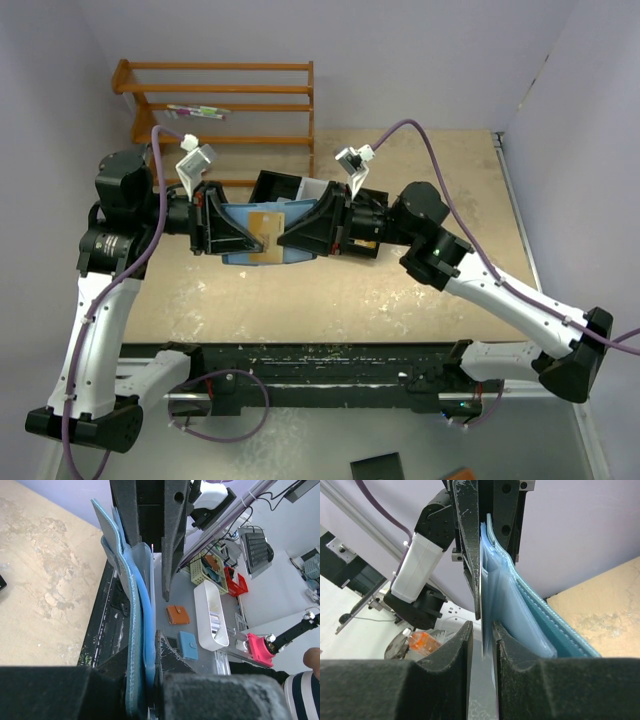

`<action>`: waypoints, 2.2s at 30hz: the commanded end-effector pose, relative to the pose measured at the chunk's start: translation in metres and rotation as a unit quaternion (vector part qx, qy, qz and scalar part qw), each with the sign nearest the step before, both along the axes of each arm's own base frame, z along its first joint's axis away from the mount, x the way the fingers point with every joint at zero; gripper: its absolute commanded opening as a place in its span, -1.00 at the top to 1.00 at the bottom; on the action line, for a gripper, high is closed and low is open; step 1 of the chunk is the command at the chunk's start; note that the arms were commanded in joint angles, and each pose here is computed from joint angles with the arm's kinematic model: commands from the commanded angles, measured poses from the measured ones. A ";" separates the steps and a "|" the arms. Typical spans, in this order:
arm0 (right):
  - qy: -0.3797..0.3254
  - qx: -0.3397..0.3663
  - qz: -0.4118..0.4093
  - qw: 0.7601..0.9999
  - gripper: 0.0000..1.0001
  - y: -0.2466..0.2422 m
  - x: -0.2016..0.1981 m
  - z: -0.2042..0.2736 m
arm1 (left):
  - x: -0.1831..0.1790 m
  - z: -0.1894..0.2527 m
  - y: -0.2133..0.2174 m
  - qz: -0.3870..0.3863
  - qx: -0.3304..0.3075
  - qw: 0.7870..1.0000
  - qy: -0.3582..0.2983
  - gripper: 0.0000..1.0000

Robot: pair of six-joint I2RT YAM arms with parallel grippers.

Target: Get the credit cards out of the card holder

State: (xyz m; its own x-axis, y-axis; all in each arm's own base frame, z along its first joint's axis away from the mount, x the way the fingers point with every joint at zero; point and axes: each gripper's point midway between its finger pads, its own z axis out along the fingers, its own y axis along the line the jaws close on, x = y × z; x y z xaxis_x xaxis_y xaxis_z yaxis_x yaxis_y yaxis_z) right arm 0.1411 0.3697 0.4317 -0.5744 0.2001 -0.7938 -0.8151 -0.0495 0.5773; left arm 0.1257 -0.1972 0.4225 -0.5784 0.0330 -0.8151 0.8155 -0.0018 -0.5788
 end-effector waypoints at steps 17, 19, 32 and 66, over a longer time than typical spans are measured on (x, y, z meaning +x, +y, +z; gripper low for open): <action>0.007 0.007 -0.040 0.999 1.00 -0.027 0.006 0.003 | -0.011 0.011 0.003 -0.004 0.003 0.999 -0.048 0.77; 0.006 0.004 -0.048 0.999 1.00 -0.036 0.008 0.002 | -0.010 0.010 0.003 -0.002 0.004 0.999 -0.049 0.81; 0.045 -0.148 -0.244 0.957 1.00 -0.146 0.065 -0.058 | 0.031 -0.021 0.023 0.120 0.119 0.953 -0.251 1.00; 0.198 -0.359 -0.394 0.823 1.00 -0.162 0.244 -0.280 | 0.025 -0.153 0.064 0.007 0.290 0.861 -0.418 0.68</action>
